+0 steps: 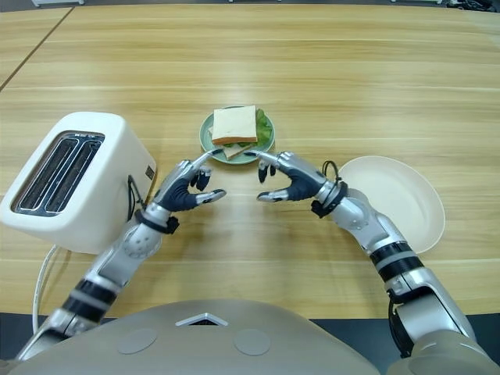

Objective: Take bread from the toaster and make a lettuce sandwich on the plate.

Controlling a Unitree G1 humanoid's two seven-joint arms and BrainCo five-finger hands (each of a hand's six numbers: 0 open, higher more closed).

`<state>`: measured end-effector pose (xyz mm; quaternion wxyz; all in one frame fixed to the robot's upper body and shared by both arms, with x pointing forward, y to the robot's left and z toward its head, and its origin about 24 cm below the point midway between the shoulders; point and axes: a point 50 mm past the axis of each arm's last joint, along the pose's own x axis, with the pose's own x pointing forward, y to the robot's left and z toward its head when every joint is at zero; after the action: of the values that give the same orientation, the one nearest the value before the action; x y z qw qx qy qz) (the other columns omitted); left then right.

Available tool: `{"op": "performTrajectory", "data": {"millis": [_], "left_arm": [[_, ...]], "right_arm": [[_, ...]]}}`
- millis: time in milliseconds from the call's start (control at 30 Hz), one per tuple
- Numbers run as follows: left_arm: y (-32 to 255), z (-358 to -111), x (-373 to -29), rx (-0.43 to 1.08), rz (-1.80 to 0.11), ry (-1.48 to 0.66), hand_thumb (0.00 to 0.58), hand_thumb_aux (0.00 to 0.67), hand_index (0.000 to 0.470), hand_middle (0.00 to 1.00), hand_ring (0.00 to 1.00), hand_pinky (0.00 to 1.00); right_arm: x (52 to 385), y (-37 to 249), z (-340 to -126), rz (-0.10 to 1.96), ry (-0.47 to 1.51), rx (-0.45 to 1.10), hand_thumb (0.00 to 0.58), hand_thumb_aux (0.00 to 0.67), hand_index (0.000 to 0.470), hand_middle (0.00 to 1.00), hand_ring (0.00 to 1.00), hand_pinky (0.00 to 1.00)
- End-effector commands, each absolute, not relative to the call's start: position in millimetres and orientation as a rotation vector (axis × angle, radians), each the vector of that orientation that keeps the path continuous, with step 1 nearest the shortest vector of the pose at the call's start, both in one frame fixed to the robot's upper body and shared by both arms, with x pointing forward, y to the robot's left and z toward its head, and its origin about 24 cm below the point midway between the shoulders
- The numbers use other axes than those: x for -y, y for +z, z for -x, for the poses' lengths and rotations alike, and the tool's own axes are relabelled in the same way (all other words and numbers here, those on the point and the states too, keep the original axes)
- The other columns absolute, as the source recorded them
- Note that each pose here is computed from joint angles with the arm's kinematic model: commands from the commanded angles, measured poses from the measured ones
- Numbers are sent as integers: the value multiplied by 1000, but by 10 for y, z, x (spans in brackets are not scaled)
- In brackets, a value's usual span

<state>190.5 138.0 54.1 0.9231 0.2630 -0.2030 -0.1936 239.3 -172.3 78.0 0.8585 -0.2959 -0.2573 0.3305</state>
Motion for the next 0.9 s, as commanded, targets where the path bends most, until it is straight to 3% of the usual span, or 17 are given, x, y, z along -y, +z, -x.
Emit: {"op": "performTrajectory", "data": {"millis": [33, 333, 900], "left_arm": [[579, -1897, -1570, 385, -321, -395, 0, 0, 0, 0, 0, 0], [512, -1936, -1619, 355, -130, -421, 0, 0, 0, 0, 0, 0], [443, -1964, -1606, 333, -99, -452, 0, 0, 0, 0, 0, 0]], "right_arm": [[1826, 737, -2473, 387, 602, 460, 0, 0, 0, 0, 0, 0], [1793, 657, -2511, 293, 618, 439, 0, 0, 0, 0, 0, 0], [1735, 650, -2500, 224, 649, 435, 0, 0, 0, 0, 0, 0]]}}
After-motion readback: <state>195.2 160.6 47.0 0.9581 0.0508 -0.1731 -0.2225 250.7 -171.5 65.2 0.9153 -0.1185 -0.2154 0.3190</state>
